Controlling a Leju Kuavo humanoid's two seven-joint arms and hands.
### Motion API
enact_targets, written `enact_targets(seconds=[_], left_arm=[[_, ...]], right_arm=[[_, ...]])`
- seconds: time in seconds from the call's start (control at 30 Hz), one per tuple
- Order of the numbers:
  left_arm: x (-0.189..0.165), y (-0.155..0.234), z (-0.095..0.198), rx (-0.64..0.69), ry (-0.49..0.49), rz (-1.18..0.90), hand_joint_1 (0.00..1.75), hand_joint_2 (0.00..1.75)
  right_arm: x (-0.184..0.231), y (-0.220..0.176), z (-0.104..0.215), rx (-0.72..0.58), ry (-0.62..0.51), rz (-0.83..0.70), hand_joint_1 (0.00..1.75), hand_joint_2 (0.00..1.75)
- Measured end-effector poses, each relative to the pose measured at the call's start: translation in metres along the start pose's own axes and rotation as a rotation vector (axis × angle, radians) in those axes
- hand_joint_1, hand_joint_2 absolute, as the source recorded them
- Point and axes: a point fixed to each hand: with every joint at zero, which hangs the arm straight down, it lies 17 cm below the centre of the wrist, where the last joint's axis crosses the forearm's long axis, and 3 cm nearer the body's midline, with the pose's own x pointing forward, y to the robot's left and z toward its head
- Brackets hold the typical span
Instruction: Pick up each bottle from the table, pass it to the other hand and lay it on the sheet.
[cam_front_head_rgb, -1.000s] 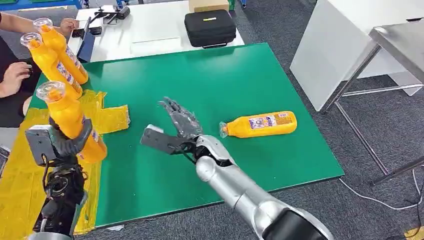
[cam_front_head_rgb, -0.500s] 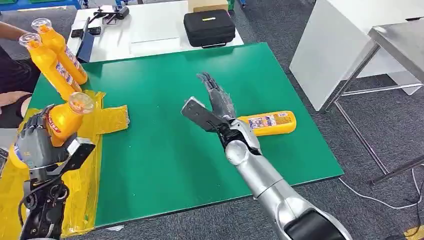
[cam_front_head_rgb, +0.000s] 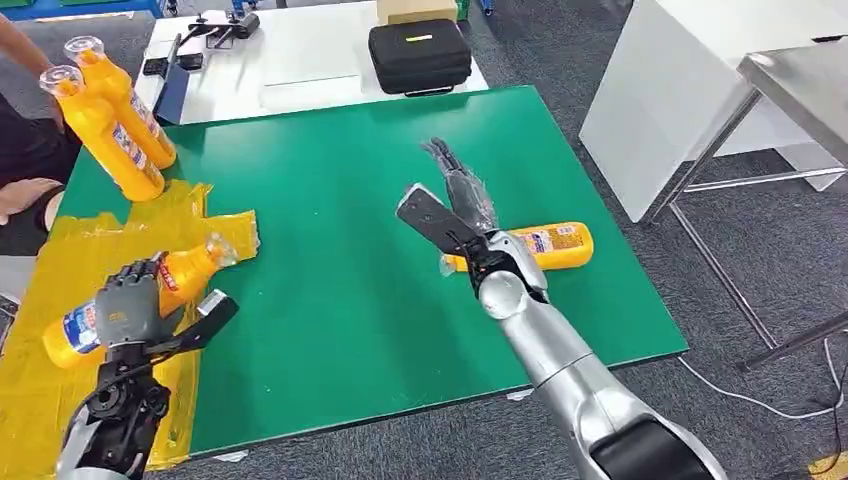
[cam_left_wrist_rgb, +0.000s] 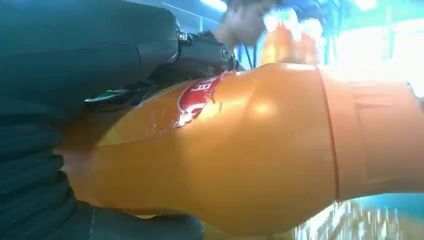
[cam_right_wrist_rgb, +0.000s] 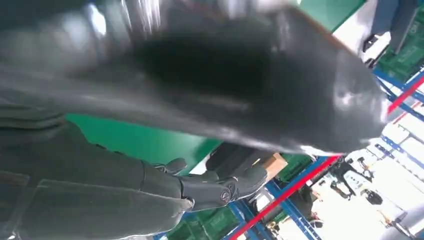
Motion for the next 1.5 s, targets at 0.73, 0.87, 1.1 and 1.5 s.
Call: enact_targets(seconds=[0.73, 0.87, 1.1, 1.5], left_arm=[[0.020, -0.076, 0.033, -0.249, -0.104, 0.082, 0.00, 0.00], [0.018, -0.066, 0.033, -0.198, -0.064, 0.273, 0.00, 0.00], [0.003, -0.026, 0.026, -0.026, 0.122, 0.708, 0.00, 0.00], [0.017, 0.025, 0.011, 0.109, 0.093, 0.876, 0.00, 0.00]], right_arm=[[-0.156, -0.028, 0.099, 0.450, 0.200, 0.344, 0.00, 1.75], [-0.211, -0.064, 0.139, 0.492, 0.302, 0.487, 0.00, 1.75], [-0.265, -0.118, 0.191, 0.513, 0.422, 0.638, 0.00, 1.75], [-0.280, -0.164, 0.174, 0.437, 0.457, 0.768, 0.00, 1.75]])
